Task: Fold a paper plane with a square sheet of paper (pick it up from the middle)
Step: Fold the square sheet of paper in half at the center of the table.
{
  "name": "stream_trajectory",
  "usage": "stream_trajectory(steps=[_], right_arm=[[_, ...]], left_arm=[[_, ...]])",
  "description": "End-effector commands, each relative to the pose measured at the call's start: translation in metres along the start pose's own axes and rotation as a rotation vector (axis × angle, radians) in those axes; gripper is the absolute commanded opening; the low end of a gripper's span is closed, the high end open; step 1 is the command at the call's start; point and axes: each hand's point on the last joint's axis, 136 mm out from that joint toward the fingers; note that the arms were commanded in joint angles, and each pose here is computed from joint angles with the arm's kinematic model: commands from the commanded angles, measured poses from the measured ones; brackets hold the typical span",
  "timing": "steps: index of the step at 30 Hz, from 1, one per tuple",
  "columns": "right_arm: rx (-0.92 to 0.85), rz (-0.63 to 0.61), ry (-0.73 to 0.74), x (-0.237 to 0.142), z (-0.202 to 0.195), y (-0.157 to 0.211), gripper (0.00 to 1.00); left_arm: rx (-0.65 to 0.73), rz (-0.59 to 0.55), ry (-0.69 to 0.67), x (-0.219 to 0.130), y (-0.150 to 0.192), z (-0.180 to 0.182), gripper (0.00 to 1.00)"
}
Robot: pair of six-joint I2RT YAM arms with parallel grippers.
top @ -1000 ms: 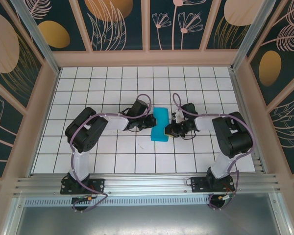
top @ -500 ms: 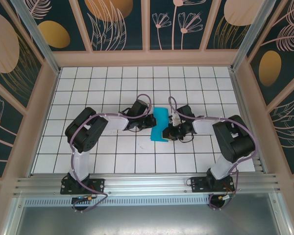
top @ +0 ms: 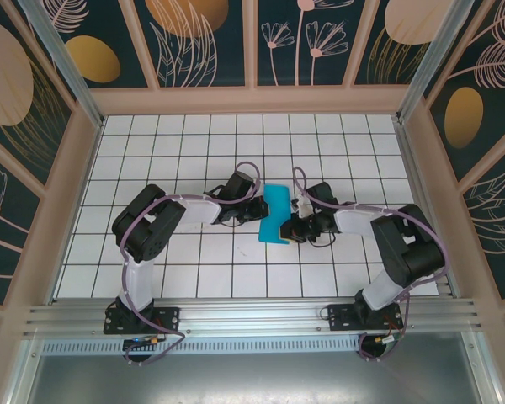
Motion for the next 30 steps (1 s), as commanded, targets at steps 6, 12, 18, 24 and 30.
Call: stream_trajectory(steps=[6,12,18,24,30], right_arm=[[0.088,0.091,0.068,0.02,-0.039,0.03,0.13],[0.028,-0.009,0.022,-0.003,-0.008,-0.007,0.13],[-0.033,-0.175,-0.01,-0.034,0.014,-0.069,0.14],[-0.037,-0.17,-0.03,-0.018,0.007,-0.094,0.14],[0.006,-0.164,0.071,-0.005,-0.027,-0.102,0.14]], left_arm=[[-0.034,0.14,-0.161,0.017,0.047,0.055,0.09],[-0.031,0.141,-0.164,0.016,0.047,0.055,0.09],[-0.03,0.142,-0.168,0.015,0.049,0.057,0.09],[-0.03,0.146,-0.168,0.016,0.05,0.057,0.09],[-0.031,0.148,-0.169,0.016,0.051,0.058,0.09]])
Point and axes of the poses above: each hand's point on the last joint's axis, 136 mm out from that joint toward the fingers, its own x axis out along the fingers, its own z axis along the line the jaws close on, y = z × x
